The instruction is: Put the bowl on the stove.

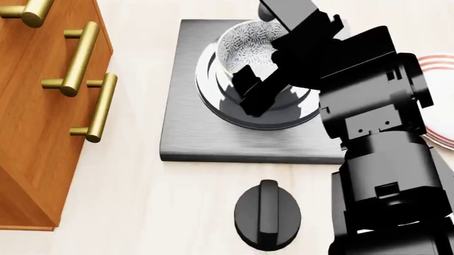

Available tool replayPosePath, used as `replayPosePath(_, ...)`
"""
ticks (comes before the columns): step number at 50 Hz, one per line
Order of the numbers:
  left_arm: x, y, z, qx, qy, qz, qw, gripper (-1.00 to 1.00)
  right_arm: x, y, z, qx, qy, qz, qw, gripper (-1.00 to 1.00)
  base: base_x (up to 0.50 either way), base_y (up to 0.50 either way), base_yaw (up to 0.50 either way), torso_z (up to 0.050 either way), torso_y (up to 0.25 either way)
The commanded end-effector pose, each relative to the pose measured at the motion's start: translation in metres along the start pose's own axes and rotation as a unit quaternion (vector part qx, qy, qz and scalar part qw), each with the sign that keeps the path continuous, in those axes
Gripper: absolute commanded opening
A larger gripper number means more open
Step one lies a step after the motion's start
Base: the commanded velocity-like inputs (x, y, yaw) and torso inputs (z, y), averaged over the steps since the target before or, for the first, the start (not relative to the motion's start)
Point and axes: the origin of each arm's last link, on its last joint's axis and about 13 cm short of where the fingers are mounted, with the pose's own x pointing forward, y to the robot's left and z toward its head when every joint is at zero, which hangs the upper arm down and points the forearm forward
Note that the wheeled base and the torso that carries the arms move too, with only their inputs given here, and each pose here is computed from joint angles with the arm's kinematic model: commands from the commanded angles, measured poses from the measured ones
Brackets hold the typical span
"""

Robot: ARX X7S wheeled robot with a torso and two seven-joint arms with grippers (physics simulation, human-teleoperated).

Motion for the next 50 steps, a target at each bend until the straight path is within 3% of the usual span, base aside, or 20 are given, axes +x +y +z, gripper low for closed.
replayPosePath(1, -0.001, 0.003, 0.0, 0.015, -0.009, 0.0, 1.0, 1.0, 0.01, 0.01, 0.002, 0.026, -0.026, 0.071, 0.997, 1.0, 0.0, 0.0, 0.0, 0.0, 0.0)
replayPosePath(17, -0.001, 0.002, 0.0, 0.015, -0.01, 0.0, 1.0, 1.0, 0.005, 0.005, 0.016, 0.053, -0.138, 0.124, 0.981, 1.0, 0.0, 0.0, 0.0, 0.0, 0.0)
replayPosePath(21, 0.0, 0.003, 0.001, 0.013, -0.012, 0.002, 1.0, 1.0, 0.0, -0.001, 0.027, 0.058, -0.218, 0.11, 0.968, 1.0, 0.0, 0.0, 0.0, 0.0, 0.0)
replayPosePath(28, 0.0, 0.003, 0.003, 0.01, -0.018, 0.004, 1.0, 1.0, -0.003, -0.007, 0.023, 0.067, -0.294, 0.069, 0.951, 1.0, 0.0, 0.0, 0.0, 0.0, 0.0)
replayPosePath(30, 0.0, 0.003, 0.003, 0.01, -0.019, 0.005, 1.0, 1.0, -0.004, -0.008, 0.021, 0.076, -0.319, 0.06, 0.943, 1.0, 0.0, 0.0, 0.0, 0.0, 0.0)
replayPosePath(36, 0.0, 0.003, 0.004, 0.01, -0.021, 0.005, 1.0, 1.0, -0.006, -0.013, 0.005, 0.108, -0.437, 0.002, 0.893, 1.0, 0.0, 0.0, 0.0, 0.0, 0.0)
replayPosePath(38, 0.0, 0.003, 0.004, 0.01, -0.021, 0.004, 1.0, 1.0, -0.003, -0.011, -0.008, 0.101, -0.438, -0.007, 0.893, 1.0, 0.0, 0.0, 0.0, 0.0, 0.0)
replayPosePath(42, -0.001, 0.003, 0.004, 0.008, -0.019, 0.004, 1.0, 1.0, -0.012, 0.004, -0.034, 0.119, -0.467, -0.052, 0.874, 1.0, 0.0, 0.0, 0.0, 0.0, 0.0)
replayPosePath(45, -0.001, 0.003, 0.003, 0.007, -0.018, 0.003, 1.0, 1.0, -0.022, 0.02, -0.047, 0.11, -0.488, -0.067, 0.863, 1.0, 0.0, 0.0, 0.0, 0.0, 0.0)
replayPosePath(48, -0.001, 0.003, 0.003, 0.006, -0.017, 0.001, 1.0, 1.0, -0.028, 0.035, -0.062, 0.112, -0.483, -0.09, 0.864, 1.0, 0.0, 0.0, 0.0, 0.0, 0.0)
replayPosePath(50, -0.001, 0.003, 0.003, 0.006, -0.018, 0.002, 1.0, 1.0, -0.035, 0.041, -0.068, 0.119, -0.505, -0.111, 0.847, 1.0, 0.0, 0.0, 0.0, 0.0, 0.0)
